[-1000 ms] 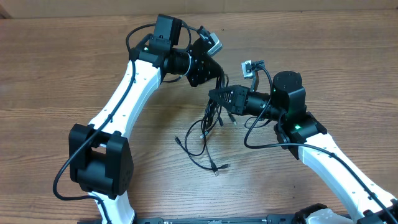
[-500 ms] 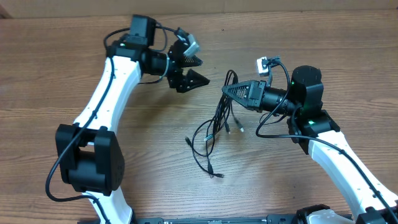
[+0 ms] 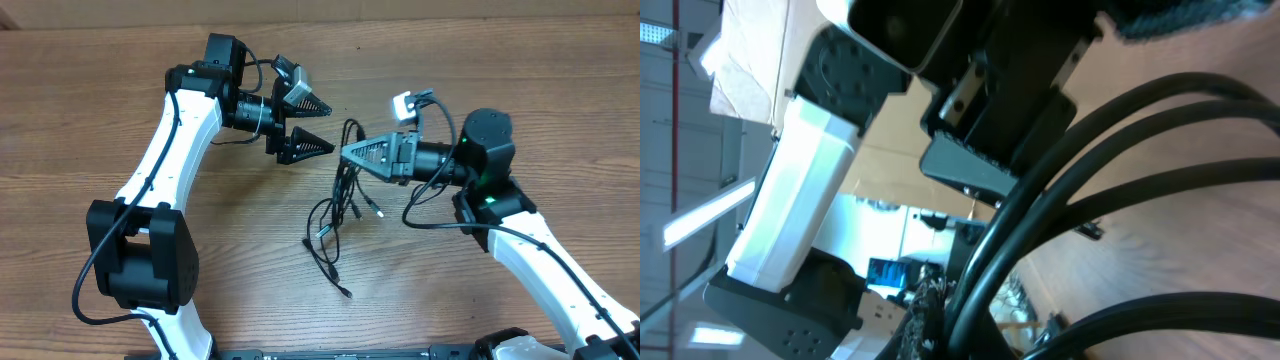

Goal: Untangle cables

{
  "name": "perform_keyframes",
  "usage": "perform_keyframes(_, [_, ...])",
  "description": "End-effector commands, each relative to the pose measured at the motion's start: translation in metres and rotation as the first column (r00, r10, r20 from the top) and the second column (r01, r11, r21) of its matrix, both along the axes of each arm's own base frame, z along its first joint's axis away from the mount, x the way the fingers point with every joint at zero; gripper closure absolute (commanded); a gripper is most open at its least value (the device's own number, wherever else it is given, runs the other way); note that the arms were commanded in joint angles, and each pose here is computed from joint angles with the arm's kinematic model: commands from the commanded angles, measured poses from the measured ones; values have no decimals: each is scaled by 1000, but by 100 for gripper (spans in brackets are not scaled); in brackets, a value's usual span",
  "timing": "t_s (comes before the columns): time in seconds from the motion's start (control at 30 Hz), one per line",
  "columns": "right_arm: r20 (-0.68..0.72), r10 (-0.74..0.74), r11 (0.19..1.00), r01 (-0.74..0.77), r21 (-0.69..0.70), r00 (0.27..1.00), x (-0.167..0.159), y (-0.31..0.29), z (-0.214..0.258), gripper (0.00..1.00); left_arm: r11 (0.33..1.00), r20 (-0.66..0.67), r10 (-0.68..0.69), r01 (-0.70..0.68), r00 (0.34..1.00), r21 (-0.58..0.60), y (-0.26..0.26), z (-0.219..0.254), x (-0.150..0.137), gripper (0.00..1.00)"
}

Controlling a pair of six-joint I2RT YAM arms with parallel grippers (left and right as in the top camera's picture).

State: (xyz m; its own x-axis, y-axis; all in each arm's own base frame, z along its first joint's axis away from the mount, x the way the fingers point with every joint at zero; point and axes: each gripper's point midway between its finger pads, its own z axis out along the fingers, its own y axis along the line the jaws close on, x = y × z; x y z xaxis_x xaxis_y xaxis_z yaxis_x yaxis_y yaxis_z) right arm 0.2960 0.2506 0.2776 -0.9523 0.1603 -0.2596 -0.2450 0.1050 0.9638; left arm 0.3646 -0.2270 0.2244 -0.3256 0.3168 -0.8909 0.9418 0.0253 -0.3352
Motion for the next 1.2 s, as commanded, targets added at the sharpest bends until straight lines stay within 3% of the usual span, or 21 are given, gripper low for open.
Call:
perform_keyframes(0.0, [-53, -7, 1000, 8, 20, 999, -6, 14, 10, 96, 994, 87, -39, 47, 995, -99, 1, 14, -3, 12])
perform_keyframes(0.37, [-109, 1, 998, 5, 56, 994, -17, 39, 18, 96, 985, 112, -100, 114, 989, -127, -19, 18, -17, 16])
perform_keyframes(0.5, [-148, -2, 998, 11, 63, 989, -16, 39, 18, 96, 980, 125, -130, 147, 984, -136, -29, 20, -24, 24])
perform_keyframes(0.7, [-173, -38, 997, 50, 66, 984, -10, 37, 17, 96, 977, 148, -162, 179, 976, -116, -40, 16, -30, 28])
perform_keyframes(0.73, [-172, -40, 996, 52, 66, 984, -10, 37, 18, 96, 977, 148, -163, 180, 976, -115, -40, 16, -30, 31])
perform_keyframes(0.8, [-173, -40, 996, 52, 66, 984, -10, 37, 18, 96, 976, 148, -163, 182, 975, -121, -40, 18, -31, 46])
perform_keyframes(0.87, [-180, -39, 996, 52, 68, 983, -10, 37, 18, 96, 976, 149, -164, 182, 975, -121, -41, 17, -31, 65])
perform_keyframes(0.93, [-194, -40, 996, 54, 70, 980, -10, 37, 18, 96, 976, 149, -164, 183, 975, -121, -41, 17, -31, 95])
perform_keyframes(1.17, [-189, -50, 997, 59, 42, 981, -9, 36, 10, 96, 980, 129, -154, 168, 980, -109, -39, 16, -29, 96])
